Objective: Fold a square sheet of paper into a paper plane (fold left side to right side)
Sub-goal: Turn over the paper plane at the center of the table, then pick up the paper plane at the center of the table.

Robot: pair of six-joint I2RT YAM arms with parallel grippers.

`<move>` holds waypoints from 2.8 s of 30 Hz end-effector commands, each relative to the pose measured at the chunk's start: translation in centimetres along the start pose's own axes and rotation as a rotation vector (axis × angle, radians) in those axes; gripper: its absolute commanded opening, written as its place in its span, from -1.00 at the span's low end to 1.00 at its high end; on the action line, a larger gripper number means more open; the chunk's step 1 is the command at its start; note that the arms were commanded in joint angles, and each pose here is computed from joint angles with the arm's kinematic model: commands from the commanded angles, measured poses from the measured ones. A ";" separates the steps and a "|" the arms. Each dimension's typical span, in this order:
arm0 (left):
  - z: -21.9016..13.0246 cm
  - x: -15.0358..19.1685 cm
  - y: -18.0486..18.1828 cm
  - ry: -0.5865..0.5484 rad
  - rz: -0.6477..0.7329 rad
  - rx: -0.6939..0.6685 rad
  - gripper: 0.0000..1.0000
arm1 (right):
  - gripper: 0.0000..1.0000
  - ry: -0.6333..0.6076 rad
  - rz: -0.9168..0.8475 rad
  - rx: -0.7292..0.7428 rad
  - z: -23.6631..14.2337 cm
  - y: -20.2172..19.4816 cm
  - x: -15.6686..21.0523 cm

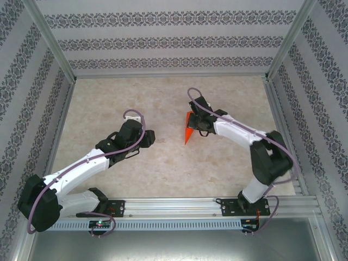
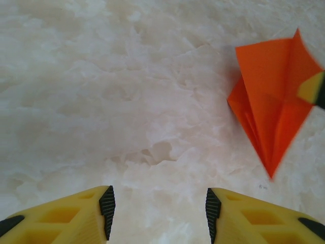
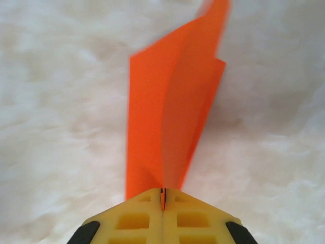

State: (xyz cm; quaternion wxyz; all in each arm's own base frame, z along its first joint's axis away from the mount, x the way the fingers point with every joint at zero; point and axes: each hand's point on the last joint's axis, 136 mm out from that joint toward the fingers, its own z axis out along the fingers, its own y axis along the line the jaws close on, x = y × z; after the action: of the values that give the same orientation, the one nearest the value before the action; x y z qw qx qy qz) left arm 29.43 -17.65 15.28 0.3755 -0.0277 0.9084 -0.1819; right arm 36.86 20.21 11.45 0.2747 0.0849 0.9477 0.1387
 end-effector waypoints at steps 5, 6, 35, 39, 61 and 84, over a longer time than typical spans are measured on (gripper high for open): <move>-1.3 -1.3 1.0 -0.040 0.010 -0.046 0.09 | -1.00 0.063 -0.018 -0.400 -2.0 4.2 3.6; -1.3 -1.3 1.0 -0.042 0.007 -0.047 0.09 | -1.00 0.091 -0.005 -0.403 -1.2 3.8 4.6; -2.3 -1.6 1.2 -0.066 -0.009 -0.044 0.23 | 0.08 0.213 -0.167 -0.136 -3.6 -4.7 8.8; -2.4 -1.6 1.5 -0.071 -0.006 -0.058 0.25 | 0.10 0.258 -0.180 -0.160 -3.5 -3.8 10.7; -2.2 -1.3 1.7 -0.058 0.000 -0.071 0.28 | -0.38 0.317 -0.279 -0.008 0.9 -3.0 12.2; -2.4 -0.8 1.9 -0.043 0.006 -0.070 0.45 | -0.95 0.270 -0.200 0.071 4.3 -1.3 6.6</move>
State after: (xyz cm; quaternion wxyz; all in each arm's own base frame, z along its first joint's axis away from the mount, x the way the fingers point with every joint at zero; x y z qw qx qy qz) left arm 28.69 -15.88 16.63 0.3937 -0.0389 0.9043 -0.1603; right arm 30.76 22.10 2.85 0.1348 -0.0520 0.9842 0.1021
